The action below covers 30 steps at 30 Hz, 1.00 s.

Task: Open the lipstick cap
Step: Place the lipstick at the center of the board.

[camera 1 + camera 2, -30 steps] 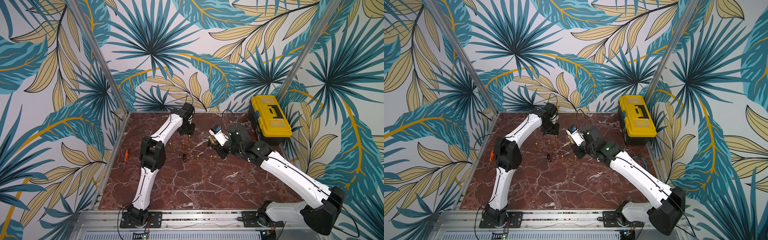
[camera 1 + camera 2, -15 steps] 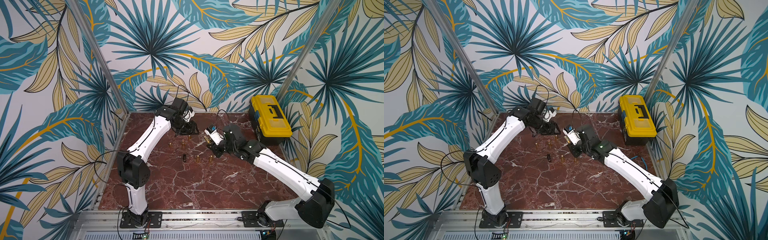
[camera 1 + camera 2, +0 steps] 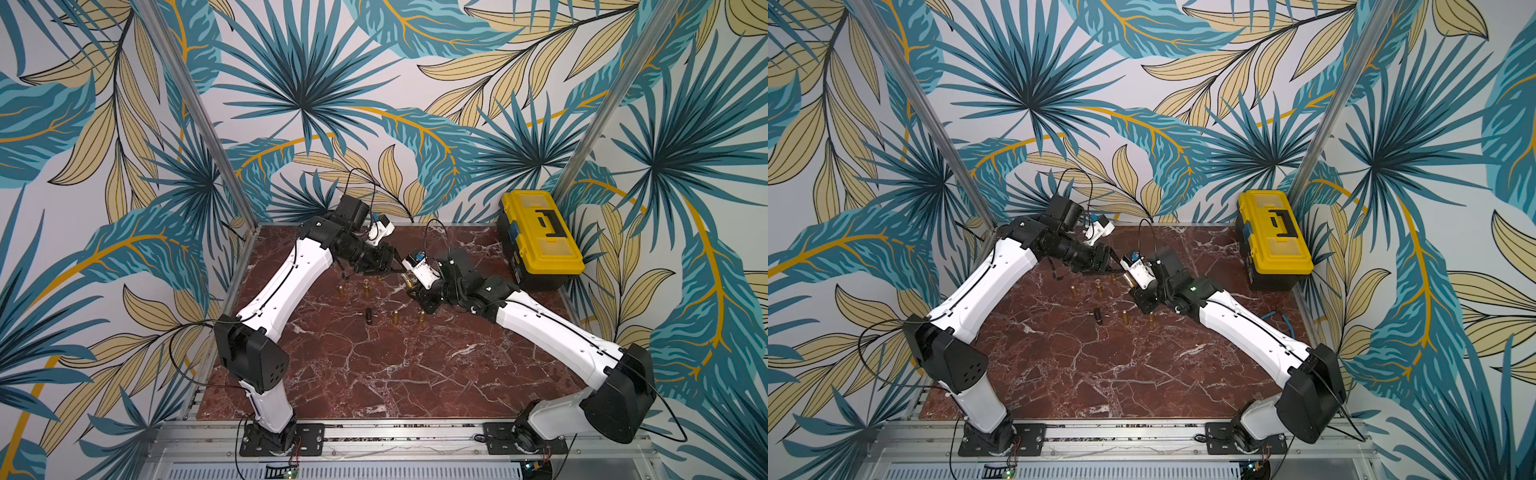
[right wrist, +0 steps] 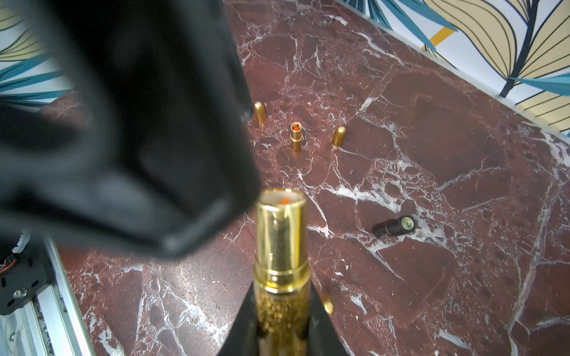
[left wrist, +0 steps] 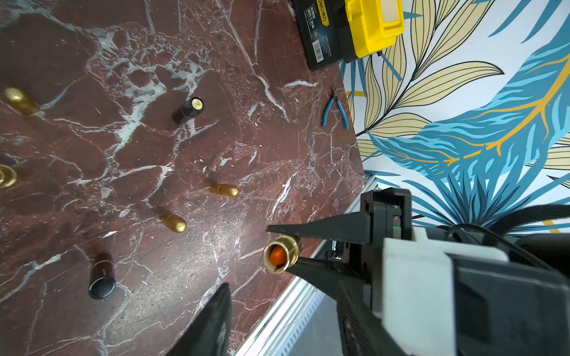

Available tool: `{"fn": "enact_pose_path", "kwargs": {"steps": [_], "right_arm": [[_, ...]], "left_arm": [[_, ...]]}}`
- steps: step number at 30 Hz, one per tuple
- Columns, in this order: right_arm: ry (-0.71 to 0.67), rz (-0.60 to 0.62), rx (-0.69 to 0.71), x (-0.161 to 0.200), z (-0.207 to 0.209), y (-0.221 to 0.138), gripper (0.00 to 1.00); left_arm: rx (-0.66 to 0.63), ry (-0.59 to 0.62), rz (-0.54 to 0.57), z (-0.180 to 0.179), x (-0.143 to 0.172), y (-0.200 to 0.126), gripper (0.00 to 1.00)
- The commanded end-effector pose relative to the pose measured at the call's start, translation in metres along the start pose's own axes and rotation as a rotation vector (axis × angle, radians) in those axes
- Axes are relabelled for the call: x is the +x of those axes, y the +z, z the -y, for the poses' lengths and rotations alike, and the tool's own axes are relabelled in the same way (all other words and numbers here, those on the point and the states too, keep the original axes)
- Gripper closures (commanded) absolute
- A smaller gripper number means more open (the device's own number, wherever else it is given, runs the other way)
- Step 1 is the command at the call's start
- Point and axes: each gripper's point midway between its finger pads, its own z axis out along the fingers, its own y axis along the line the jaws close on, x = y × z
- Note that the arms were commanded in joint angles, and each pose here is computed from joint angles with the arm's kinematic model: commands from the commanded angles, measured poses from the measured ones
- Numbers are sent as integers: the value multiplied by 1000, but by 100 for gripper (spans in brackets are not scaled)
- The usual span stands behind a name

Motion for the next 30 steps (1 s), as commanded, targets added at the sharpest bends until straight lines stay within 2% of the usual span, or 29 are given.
{"fn": "enact_pose_path", "kwargs": {"steps": [1,14,30], "right_arm": [[-6,21,-13,-10,-3,4,94],[-10,14,-32,-11,-8,11,94],[-26,14,-41,-12,-13,11,94]], "left_arm": [[47,14,-45,9,11,12,45],[11,22,-30,4,5,14,51],[-16,30,-16,-4,-12,23,52]]}}
